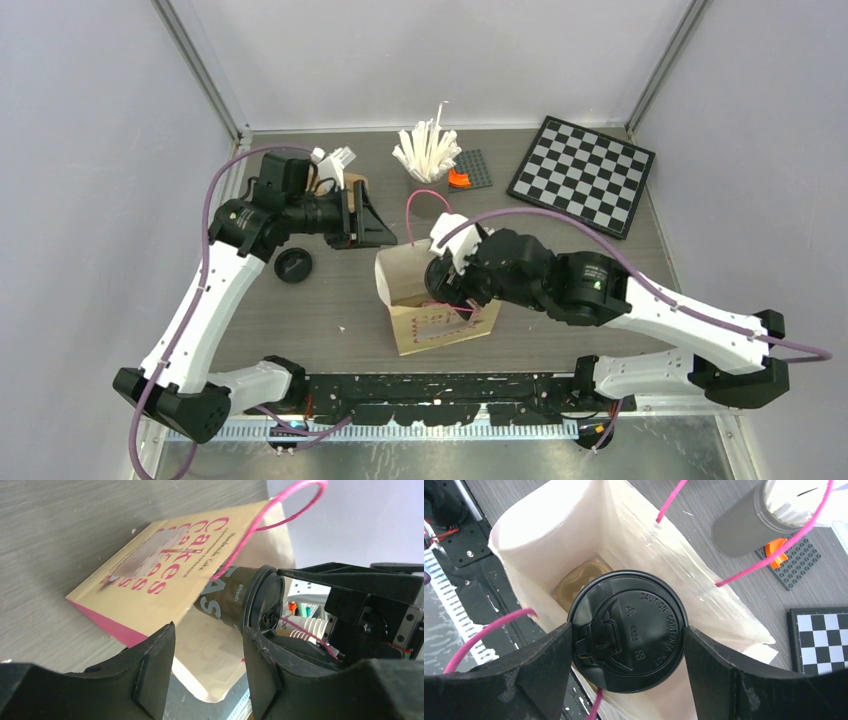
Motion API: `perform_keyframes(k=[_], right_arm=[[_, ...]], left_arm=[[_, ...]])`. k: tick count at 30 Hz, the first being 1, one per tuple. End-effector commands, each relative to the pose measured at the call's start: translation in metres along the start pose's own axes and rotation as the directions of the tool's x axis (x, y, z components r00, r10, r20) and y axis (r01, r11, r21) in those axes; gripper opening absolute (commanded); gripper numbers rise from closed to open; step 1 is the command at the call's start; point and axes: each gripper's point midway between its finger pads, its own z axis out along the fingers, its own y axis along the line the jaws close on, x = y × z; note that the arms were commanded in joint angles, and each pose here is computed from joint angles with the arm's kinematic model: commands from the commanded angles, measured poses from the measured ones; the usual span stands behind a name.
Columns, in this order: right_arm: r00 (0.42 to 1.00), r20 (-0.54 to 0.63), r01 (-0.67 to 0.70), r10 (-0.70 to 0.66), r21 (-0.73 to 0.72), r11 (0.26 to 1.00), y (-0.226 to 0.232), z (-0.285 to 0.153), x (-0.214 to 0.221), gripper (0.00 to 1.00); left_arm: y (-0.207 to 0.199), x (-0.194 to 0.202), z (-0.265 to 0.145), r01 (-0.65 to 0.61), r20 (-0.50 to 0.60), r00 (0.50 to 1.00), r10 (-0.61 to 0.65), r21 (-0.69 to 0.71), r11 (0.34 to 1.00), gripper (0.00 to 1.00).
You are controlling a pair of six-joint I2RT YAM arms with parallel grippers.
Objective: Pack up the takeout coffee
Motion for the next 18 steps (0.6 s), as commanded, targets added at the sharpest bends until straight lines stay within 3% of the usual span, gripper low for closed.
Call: perform_keyframes(k=[1, 6, 13, 18], right_arm=[[0.999, 0.023, 0.046, -0.048, 0.053, 0.998, 0.006, -0.002, -0.012, 0.71], [0.996, 0.014, 0.086, -0.086, 0.056, 0.995, 0.027, 0.005, -0.007, 0.71], [0.996, 0.018, 0.088, -0.089, 0.051, 0.995, 0.045, 0.011, -0.002, 0.7], [0.998, 0.017, 0.064, -0.064, 0.053, 0.997, 0.049, 0.011, 0.0, 0.7]], left_arm=[[0.009, 0.031, -0.023, 0.006, -0.089, 0.996, -0.014, -0.095, 0.995, 0.54], [0.018, 0.063, -0.041, 0.05, -0.17, 0.982, -0.078, -0.165, 0.985, 0.55], [0.009, 0.081, -0.042, 0.166, -0.151, 0.972, -0.181, -0.105, 0.981, 0.57], [0.001, 0.069, -0.033, 0.209, -0.075, 0.975, -0.21, -0.019, 0.978, 0.56]])
